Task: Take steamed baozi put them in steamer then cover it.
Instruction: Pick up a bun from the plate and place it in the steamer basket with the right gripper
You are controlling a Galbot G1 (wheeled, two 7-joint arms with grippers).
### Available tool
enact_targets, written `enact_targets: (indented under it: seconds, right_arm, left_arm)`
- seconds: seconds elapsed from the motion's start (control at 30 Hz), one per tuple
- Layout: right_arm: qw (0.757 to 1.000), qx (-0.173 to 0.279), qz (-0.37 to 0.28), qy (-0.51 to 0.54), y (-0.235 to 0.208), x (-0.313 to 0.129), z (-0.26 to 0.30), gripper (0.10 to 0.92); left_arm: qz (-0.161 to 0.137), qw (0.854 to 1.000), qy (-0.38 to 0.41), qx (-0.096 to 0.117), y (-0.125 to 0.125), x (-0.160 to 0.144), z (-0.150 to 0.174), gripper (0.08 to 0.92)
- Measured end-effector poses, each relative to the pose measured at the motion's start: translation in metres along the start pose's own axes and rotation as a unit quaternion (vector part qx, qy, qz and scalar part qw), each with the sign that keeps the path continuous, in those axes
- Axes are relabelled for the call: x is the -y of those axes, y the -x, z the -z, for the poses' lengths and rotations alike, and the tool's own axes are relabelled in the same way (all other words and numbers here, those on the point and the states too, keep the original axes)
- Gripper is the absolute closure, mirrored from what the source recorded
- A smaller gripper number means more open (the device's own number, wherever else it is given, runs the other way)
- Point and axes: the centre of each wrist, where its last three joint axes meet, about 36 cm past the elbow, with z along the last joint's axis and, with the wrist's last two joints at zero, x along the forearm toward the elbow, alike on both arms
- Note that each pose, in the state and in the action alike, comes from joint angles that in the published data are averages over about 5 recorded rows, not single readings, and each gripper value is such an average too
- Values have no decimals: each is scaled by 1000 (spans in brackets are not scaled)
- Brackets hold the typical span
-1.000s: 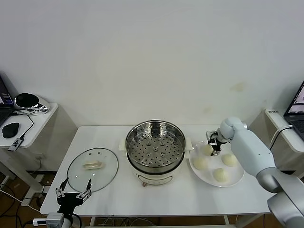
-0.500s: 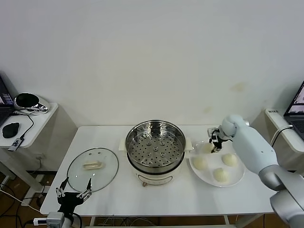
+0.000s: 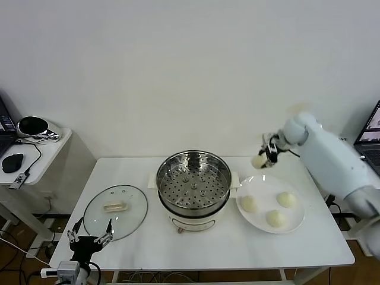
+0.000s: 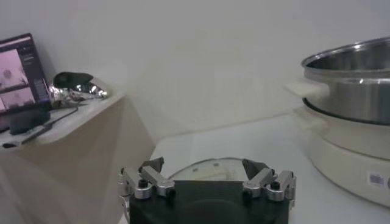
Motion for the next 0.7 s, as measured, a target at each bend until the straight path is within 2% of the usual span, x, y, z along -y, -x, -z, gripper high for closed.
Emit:
enact_targets:
  seconds: [0.17,0.33,0.53,0.7]
  right_arm:
    - [995,62,17,-79,-9,31,37,475]
    - [975,105,28,-194,-3,45,72,471]
    - [935,126,36,-330,11,47,114,464]
    - [896,120,41,-426,18,44,147,462]
  left_arm:
    - [5,1000,-2,0,-1,0,1,177]
    - [8,1000,-2,0,-4,-1,3,177]
    - [9,1000,-1,-6,-8,0,0,177]
    - [6,1000,-1,-11,-10,3,-2,177]
